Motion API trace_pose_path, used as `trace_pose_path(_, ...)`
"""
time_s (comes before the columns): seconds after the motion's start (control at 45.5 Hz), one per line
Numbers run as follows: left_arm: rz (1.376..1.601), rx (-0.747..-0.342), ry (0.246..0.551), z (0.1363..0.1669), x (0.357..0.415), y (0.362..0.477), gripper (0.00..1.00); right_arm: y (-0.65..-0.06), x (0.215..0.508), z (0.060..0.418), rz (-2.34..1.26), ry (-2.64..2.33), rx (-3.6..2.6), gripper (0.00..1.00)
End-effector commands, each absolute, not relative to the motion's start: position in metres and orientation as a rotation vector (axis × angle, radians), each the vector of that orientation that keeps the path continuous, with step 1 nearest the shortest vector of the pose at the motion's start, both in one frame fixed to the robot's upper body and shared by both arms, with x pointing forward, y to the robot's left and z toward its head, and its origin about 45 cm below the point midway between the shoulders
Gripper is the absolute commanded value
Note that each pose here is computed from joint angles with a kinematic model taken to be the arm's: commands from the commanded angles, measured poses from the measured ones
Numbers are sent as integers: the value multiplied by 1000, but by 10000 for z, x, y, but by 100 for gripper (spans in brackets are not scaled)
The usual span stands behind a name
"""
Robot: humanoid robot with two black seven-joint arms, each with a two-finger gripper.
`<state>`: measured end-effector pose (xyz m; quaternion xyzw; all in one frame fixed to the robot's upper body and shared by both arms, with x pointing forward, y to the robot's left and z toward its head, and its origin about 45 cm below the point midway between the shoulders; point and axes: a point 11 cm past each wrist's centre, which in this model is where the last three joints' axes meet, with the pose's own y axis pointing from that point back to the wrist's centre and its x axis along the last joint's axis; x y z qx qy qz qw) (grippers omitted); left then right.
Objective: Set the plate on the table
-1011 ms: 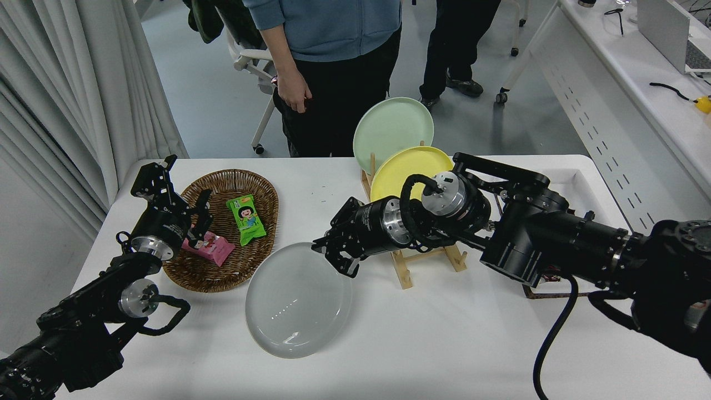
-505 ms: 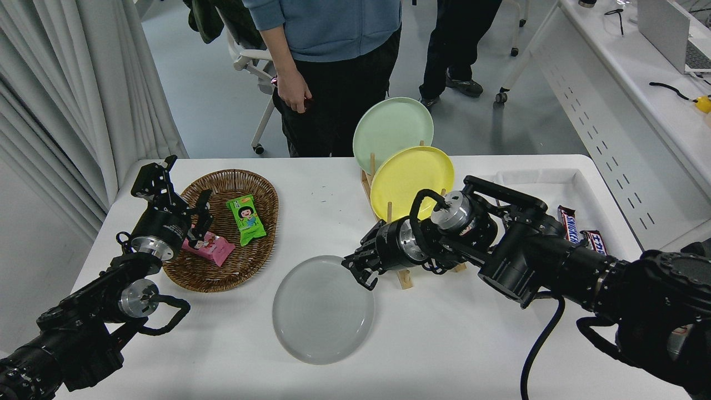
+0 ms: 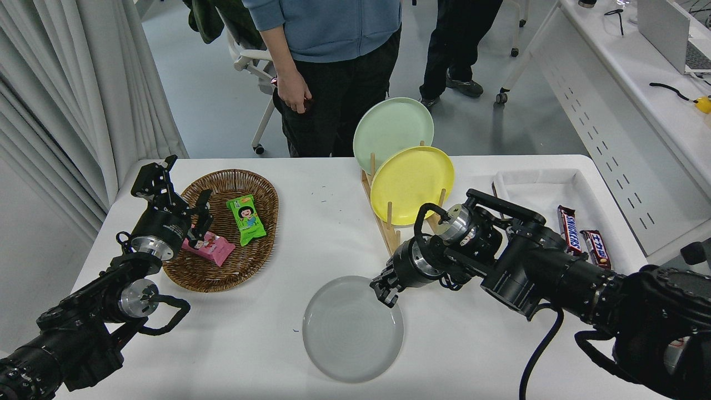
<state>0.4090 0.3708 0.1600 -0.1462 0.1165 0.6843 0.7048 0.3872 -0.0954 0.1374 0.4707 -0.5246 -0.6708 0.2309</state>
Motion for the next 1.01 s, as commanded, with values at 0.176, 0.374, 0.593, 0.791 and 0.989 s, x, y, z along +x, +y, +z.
trace_pose_path(0.176, 1521, -325, 259, 1601, 4092, 3707, 100, -1016, 3871, 1383, -1922, -1480, 1177, 0)
trace_pose_path(0.374, 1522, -324, 260, 1595, 4087, 3709, 100, -1043, 3802, 1284, -1932, -1474, 1146, 0)
trace_pose_path(0.593, 1521, -325, 259, 1601, 4092, 3707, 100, -1046, 3790, 1269, -1937, -1471, 1140, 0)
trace_pose_path(0.791, 1522, -324, 260, 1595, 4087, 3709, 100, -1043, 3801, 1282, -1940, -1472, 1144, 0)
trace_pose_path(0.989, 1521, -325, 259, 1601, 4092, 3707, 100, -1055, 3809, 1279, -1941, -1478, 1141, 22)
